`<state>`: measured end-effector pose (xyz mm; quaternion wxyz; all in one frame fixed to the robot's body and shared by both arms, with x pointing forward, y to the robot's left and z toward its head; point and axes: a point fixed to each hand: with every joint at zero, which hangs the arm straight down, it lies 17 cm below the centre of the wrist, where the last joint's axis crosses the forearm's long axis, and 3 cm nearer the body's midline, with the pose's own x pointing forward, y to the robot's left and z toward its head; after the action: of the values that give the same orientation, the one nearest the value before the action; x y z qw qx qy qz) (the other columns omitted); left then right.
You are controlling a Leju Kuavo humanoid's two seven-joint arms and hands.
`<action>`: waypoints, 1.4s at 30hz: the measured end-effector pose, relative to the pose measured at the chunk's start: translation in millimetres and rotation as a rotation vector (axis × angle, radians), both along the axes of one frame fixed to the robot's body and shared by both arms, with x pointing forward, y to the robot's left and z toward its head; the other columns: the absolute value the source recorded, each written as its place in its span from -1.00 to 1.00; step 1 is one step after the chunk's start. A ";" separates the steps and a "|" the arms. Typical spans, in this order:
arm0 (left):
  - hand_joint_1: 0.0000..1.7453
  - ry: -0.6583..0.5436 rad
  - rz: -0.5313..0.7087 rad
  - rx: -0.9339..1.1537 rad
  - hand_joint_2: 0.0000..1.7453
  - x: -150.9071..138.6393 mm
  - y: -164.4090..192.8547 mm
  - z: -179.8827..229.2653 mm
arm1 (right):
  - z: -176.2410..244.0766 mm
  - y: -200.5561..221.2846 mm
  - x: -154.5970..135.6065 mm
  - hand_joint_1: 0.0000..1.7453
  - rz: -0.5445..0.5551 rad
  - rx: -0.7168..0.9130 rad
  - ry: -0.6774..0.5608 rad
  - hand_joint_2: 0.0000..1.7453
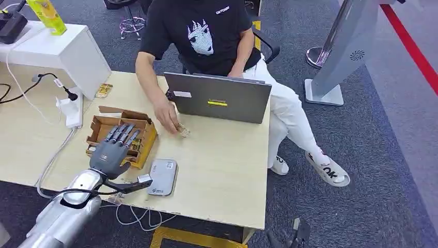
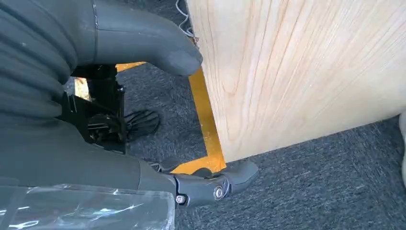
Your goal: Pass the card to the sensor for recognition and then transmit it.
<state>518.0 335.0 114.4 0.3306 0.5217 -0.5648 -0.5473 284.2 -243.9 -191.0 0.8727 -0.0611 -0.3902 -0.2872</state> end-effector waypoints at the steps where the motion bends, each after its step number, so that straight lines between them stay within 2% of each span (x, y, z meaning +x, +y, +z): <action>1: -1.00 0.001 -0.003 -0.001 1.00 0.4 -2.1 -0.4 | 0.0 0.2 0.0 -1.00 0.000 0.000 0.000 1.00; 14: -1.00 0.023 -0.002 -0.008 1.00 -0.6 -3.8 -10.0 | 0.1 0.6 0.2 -1.00 0.003 0.000 0.000 1.00; 15: -0.36 0.024 0.000 -0.011 1.00 -0.6 -3.4 -10.3 | 0.1 0.6 0.2 -1.00 0.002 0.000 0.000 1.00; 16: 0.44 0.025 0.001 -0.013 1.00 -0.6 -3.1 -10.4 | 0.1 0.5 0.2 -1.00 0.001 0.001 0.000 1.00; 17: 0.08 0.026 0.001 -0.015 1.00 -0.6 -3.3 -10.6 | 0.1 0.5 0.1 -1.00 0.001 0.001 0.000 1.00; 18: -0.74 0.027 0.003 -0.019 1.00 -0.6 -3.0 -10.6 | 0.1 0.4 0.1 -1.00 0.000 0.001 0.000 1.00; 19: -1.00 0.027 0.006 -0.020 1.00 -0.6 -2.5 -10.8 | 0.0 0.4 0.1 -1.00 0.000 0.001 0.000 1.00; 32: -1.00 0.023 0.041 0.035 1.00 -9.8 23.4 -12.4 | 0.3 -0.6 -0.1 -1.00 -0.010 0.003 -0.003 1.00; 38: -1.00 0.017 0.037 0.038 1.00 -10.6 22.9 -10.5 | 0.3 -0.7 -0.2 -1.00 -0.011 0.003 -0.003 1.00; 39: 1.00 0.016 0.036 0.038 1.00 -10.6 22.5 -10.1 | 0.3 -0.7 -0.2 -1.00 -0.011 0.004 -0.003 1.00; 42: 1.00 0.018 0.036 0.038 1.00 -10.5 22.6 -10.3 | 0.3 -0.7 -0.2 -1.00 -0.011 0.004 -0.003 1.00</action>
<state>507.5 357.6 104.1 0.3355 0.5332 -0.5418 -0.5565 284.1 -244.6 -190.7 0.8705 -0.0612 -0.3908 -0.2928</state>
